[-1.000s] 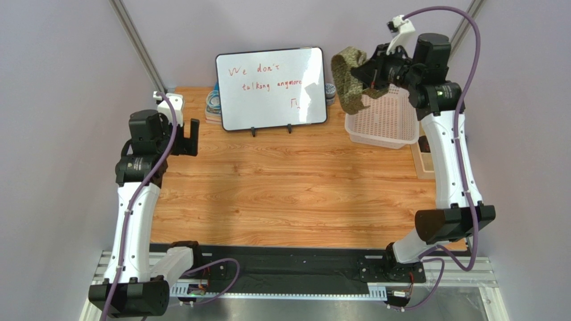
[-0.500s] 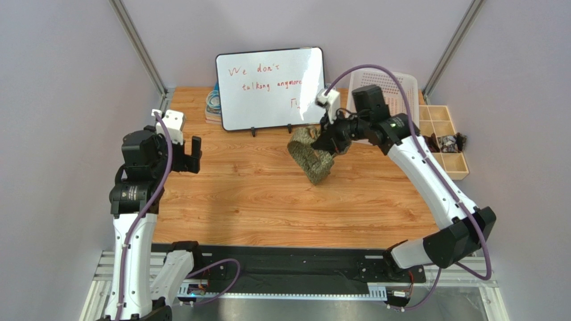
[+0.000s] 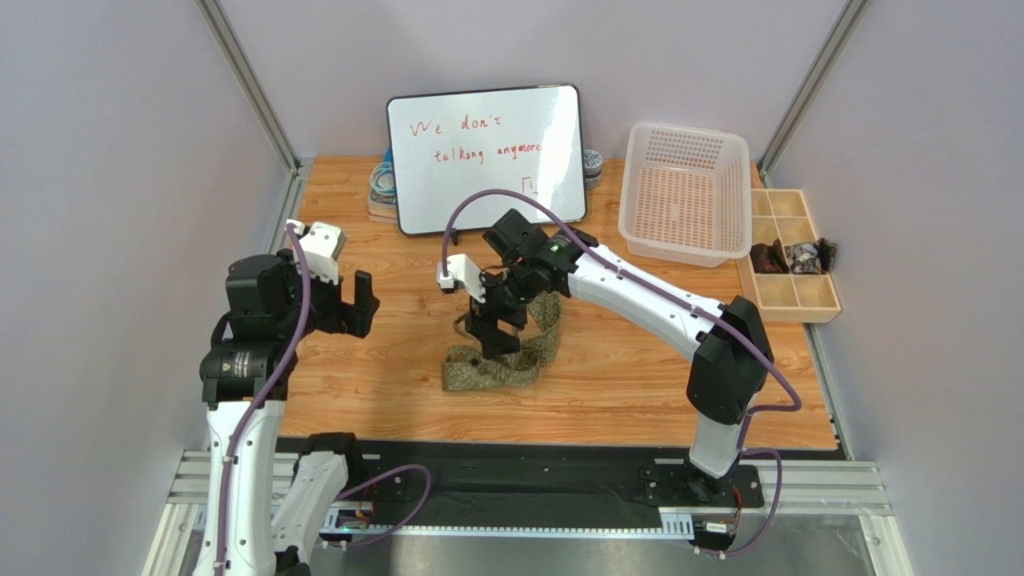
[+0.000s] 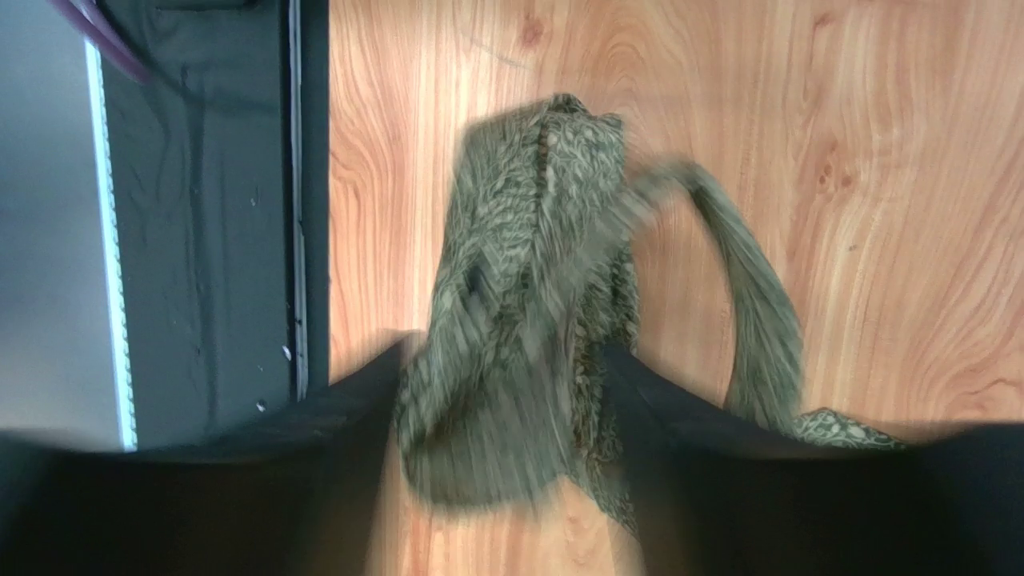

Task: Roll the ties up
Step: Place the tie at the center of the board.

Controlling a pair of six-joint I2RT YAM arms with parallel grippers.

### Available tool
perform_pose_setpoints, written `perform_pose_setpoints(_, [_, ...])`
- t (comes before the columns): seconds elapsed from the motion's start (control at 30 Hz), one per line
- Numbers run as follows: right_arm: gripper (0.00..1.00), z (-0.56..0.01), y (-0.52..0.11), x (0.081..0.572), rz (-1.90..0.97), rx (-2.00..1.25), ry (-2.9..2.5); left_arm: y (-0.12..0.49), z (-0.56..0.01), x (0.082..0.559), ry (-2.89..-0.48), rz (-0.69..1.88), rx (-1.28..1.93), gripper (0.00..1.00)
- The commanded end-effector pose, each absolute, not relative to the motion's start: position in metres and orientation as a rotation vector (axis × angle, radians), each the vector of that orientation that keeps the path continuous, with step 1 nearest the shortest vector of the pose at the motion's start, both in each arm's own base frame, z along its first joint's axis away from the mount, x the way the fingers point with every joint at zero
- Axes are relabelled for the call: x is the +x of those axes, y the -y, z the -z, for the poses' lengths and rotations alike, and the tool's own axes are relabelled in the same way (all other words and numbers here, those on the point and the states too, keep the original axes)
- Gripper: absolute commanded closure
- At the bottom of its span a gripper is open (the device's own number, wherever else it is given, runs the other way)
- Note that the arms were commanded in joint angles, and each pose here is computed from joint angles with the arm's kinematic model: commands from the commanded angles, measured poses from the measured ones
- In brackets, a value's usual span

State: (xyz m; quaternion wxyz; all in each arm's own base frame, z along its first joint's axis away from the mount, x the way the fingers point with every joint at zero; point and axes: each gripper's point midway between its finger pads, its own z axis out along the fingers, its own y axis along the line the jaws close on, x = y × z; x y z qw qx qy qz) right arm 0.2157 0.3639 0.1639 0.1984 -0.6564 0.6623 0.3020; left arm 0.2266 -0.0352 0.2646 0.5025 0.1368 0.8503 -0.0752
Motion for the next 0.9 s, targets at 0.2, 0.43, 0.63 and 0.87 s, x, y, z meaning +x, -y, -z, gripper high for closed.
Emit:
perform_pose_setpoints(0.2, [0.18, -0.195, -0.291, 0.249, -0.887, -1.494, -2.077, 0.087, -0.257, 0.211, -1.99, 0.501, 0.629, 0.0])
perform_pose_setpoints(0.43, [0.26, -0.147, -0.254, 0.224, -0.955, -1.355, -2.29, 0.123, -0.207, 0.222, -1.998, 0.605, 0.958, 0.03])
perform_pose_setpoints(0.63, [0.27, -0.139, -0.254, 0.255, -0.941, -1.209, -2.329, 0.143, -0.143, 0.258, -2.098, 0.464, 1.152, 0.09])
perform_pose_setpoints(0.87, [0.28, -0.119, -0.267, 0.299, -0.846, -1.187, -2.318, 0.154, -0.097, 0.288, -2.202, 0.492, 1.214, 0.18])
